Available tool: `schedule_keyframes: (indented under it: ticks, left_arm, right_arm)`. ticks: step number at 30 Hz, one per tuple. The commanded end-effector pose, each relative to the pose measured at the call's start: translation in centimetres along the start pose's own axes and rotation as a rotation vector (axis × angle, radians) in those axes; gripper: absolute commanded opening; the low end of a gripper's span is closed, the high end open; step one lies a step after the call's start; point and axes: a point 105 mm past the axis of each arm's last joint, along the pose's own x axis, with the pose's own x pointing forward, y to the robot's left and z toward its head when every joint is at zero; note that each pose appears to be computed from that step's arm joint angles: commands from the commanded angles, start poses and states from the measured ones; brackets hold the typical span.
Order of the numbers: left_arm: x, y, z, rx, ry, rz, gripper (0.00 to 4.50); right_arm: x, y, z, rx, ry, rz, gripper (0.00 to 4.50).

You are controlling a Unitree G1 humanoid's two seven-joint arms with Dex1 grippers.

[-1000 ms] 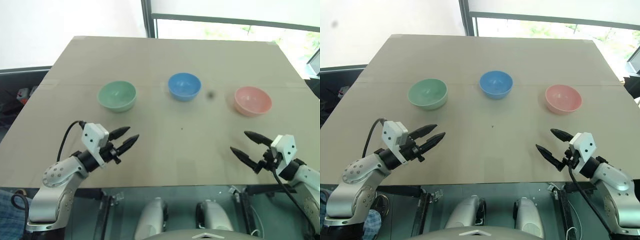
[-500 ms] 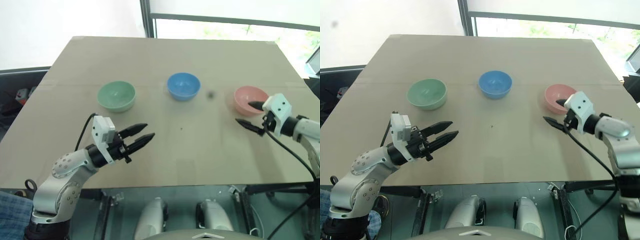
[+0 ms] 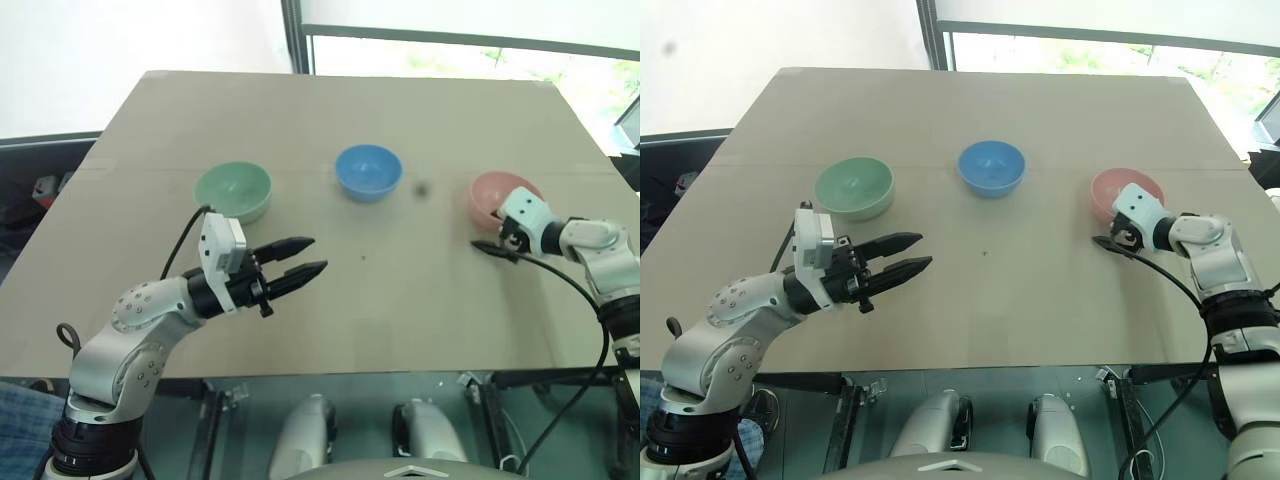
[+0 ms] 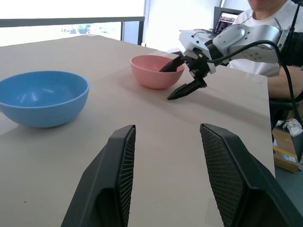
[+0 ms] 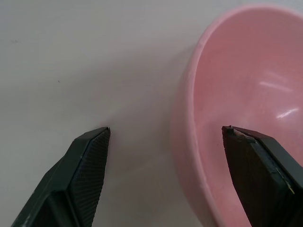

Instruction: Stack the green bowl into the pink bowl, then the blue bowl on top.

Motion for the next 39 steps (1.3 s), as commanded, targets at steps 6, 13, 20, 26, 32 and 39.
schedule_keyframes:
  ticks: [6, 13, 20, 26, 32, 39]
  left_arm:
    - [0.3, -0.7, 1.1, 0.044, -0.016, -0.033, 2.38]
    - [-0.6, -0.3, 0.1, 0.025, 0.009, -0.01, 2.38]
    - [-1.2, 0.4, -0.1, 0.035, 0.015, 0.024, 2.38]
    - [-2.4, 1.6, -1.0, 0.045, 0.057, 0.078, 2.38]
    - [-4.1, 2.9, -2.2, 0.038, 0.101, 0.134, 2.38]
    - [-5.5, 3.7, -2.7, 0.048, 0.133, 0.166, 2.38]
  right_arm:
    - [0.6, -0.9, 0.7, -0.039, 0.003, -0.013, 1.42]
    - [0.6, -0.6, 0.8, -0.071, -0.006, -0.009, 0.06]
    - [-0.1, 2.1, 2.4, -0.163, -0.061, 0.071, 0.06]
    - [-0.8, 5.8, 7.9, -0.236, -0.195, 0.13, 0.06]
    - [-1.2, 13.4, 13.1, -0.265, -0.332, 0.295, 0.06]
    - [-0.8, 17.6, 14.7, -0.2, -0.318, 0.363, 0.06]
